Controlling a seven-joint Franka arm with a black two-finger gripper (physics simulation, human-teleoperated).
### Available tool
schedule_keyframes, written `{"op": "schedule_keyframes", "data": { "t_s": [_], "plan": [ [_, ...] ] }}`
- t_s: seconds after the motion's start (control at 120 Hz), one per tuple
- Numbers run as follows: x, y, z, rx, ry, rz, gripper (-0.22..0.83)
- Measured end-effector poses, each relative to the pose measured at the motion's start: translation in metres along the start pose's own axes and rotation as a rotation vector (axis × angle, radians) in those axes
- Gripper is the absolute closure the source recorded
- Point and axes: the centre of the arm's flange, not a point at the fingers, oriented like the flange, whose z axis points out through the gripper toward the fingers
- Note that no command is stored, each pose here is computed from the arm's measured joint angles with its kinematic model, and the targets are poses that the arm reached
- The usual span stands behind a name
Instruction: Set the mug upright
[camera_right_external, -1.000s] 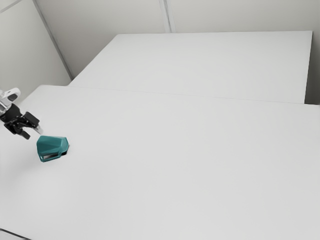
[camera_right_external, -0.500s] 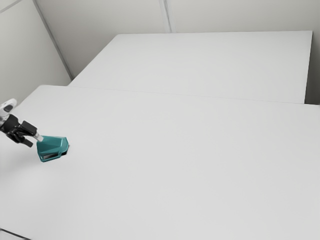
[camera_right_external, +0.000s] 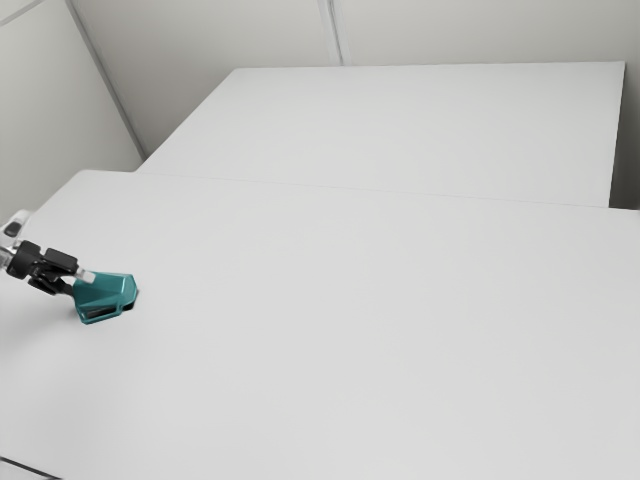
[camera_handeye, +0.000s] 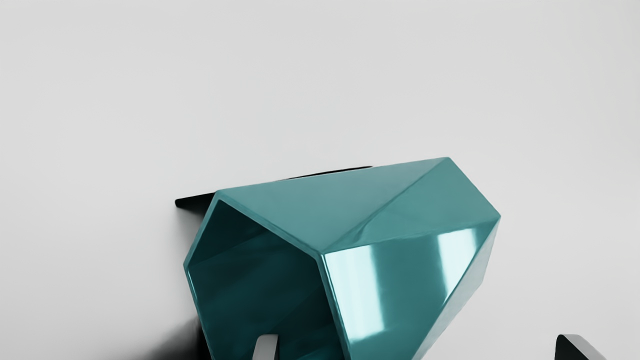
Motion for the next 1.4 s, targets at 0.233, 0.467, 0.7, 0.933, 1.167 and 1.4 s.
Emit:
{"op": "schedule_keyframes", "data": {
  "t_s": [0.233, 0.467, 0.7, 0.933, 1.167, 1.4],
  "plan": [
    [-0.001, -0.003, 0.002, -0.055, 0.052, 0.004, 0.0],
    [-0.002, -0.003, 0.002, -0.085, 0.082, 0.01, 0.36],
    [-0.001, 0.0, 0.001, -0.109, 0.089, 0.022, 0.66],
    [0.005, 0.006, 0.007, -0.137, 0.103, 0.04, 0.75],
    [0.01, 0.013, 0.008, -0.154, 0.109, 0.061, 0.77],
    [0.024, 0.037, -0.003, -0.147, 0.112, 0.12, 0.78]
  ]
}}
